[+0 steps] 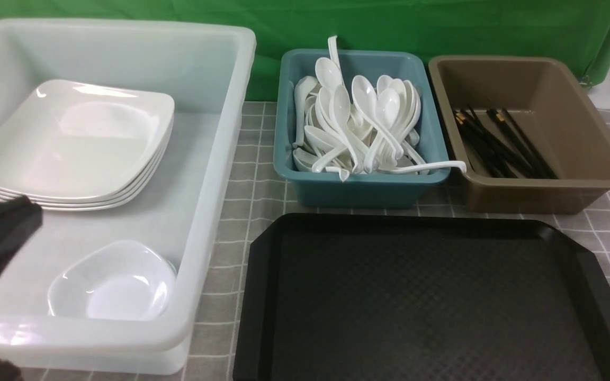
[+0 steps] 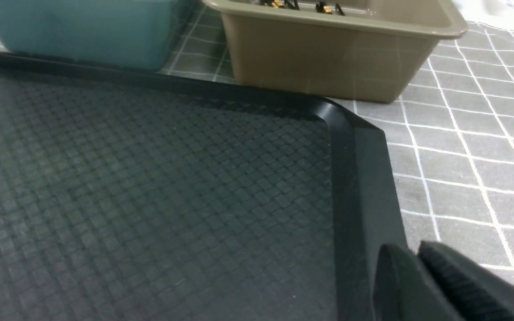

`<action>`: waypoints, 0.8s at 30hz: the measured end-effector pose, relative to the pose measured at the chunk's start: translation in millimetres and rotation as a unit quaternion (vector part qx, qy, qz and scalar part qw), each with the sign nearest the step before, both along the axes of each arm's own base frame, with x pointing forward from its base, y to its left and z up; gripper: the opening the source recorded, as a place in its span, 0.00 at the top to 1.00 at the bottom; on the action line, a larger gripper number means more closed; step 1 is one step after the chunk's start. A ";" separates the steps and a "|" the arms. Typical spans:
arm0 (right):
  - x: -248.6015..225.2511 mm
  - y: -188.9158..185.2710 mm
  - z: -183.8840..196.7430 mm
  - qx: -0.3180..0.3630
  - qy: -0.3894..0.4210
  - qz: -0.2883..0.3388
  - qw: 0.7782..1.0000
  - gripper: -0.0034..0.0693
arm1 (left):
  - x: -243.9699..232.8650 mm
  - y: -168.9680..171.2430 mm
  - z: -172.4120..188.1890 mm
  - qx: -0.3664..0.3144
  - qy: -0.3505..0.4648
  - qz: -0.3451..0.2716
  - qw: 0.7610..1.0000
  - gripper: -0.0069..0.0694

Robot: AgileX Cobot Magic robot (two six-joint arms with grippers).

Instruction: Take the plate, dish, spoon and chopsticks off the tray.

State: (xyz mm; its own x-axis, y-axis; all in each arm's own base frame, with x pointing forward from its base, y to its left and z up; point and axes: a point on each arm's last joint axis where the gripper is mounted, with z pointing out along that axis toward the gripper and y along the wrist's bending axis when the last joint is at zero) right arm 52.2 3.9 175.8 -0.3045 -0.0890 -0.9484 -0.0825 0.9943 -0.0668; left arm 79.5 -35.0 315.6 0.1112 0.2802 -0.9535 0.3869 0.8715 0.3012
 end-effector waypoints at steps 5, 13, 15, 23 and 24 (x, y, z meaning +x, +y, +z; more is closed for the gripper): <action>0.0 0.0 0.0 0.000 0.000 0.000 1.000 0.81 | -10.6 22.1 -19.3 -0.098 -0.032 0.110 0.989 0.90; 0.0 0.0 0.1 0.000 -0.001 0.000 1.000 0.78 | -23.1 41.8 -109.7 -0.192 0.029 0.262 0.945 0.90; 0.1 0.0 0.3 0.000 -0.002 0.000 1.000 0.78 | -23.5 42.3 -116.7 -0.194 0.058 0.271 0.941 0.90; 0.1 0.0 0.6 0.001 -0.004 0.000 1.000 0.76 | -23.7 42.6 -121.8 -0.200 0.074 0.278 0.937 0.90; 0.1 0.0 0.6 0.001 -0.004 0.000 1.000 0.75 | -23.7 42.6 -121.2 -0.201 0.071 0.277 0.937 0.90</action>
